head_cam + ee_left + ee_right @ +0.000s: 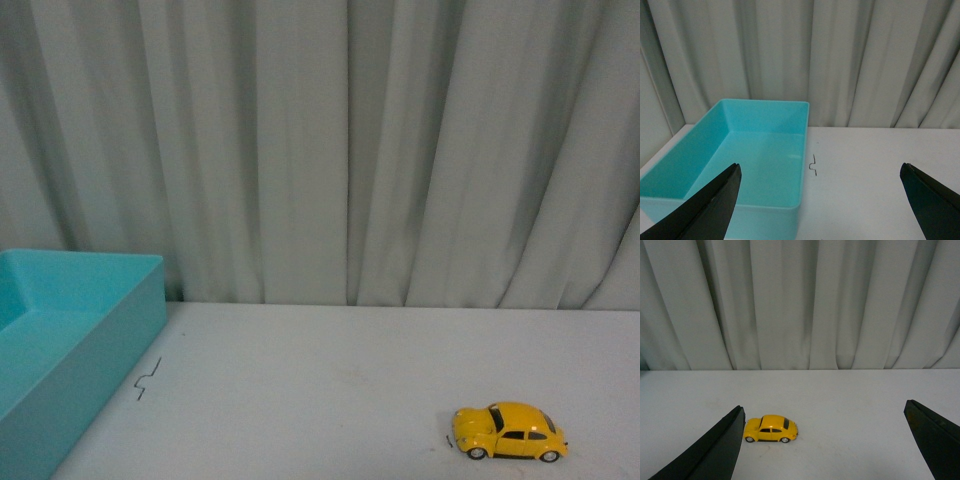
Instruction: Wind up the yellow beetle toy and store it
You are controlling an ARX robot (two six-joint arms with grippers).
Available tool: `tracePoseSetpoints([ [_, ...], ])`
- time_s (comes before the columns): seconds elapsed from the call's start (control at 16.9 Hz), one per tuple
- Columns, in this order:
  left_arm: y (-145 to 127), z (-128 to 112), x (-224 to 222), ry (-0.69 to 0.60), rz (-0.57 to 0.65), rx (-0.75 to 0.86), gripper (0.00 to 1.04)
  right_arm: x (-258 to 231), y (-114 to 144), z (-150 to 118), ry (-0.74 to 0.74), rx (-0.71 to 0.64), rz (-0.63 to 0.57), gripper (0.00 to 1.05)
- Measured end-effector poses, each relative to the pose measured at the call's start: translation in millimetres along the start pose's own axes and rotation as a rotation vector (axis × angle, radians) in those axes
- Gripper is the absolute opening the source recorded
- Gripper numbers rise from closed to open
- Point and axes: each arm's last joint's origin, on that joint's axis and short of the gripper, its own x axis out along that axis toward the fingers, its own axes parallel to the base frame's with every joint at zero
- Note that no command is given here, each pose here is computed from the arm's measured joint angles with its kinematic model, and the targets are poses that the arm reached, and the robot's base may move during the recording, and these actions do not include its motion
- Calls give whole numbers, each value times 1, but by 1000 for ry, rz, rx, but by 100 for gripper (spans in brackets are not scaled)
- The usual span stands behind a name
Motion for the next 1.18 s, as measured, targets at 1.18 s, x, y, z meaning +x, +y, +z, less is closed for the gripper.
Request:
tracePoseSetpoints([
  [1.18,0,0,0,0,0,0,98,0,0,0,1,0,0,98],
])
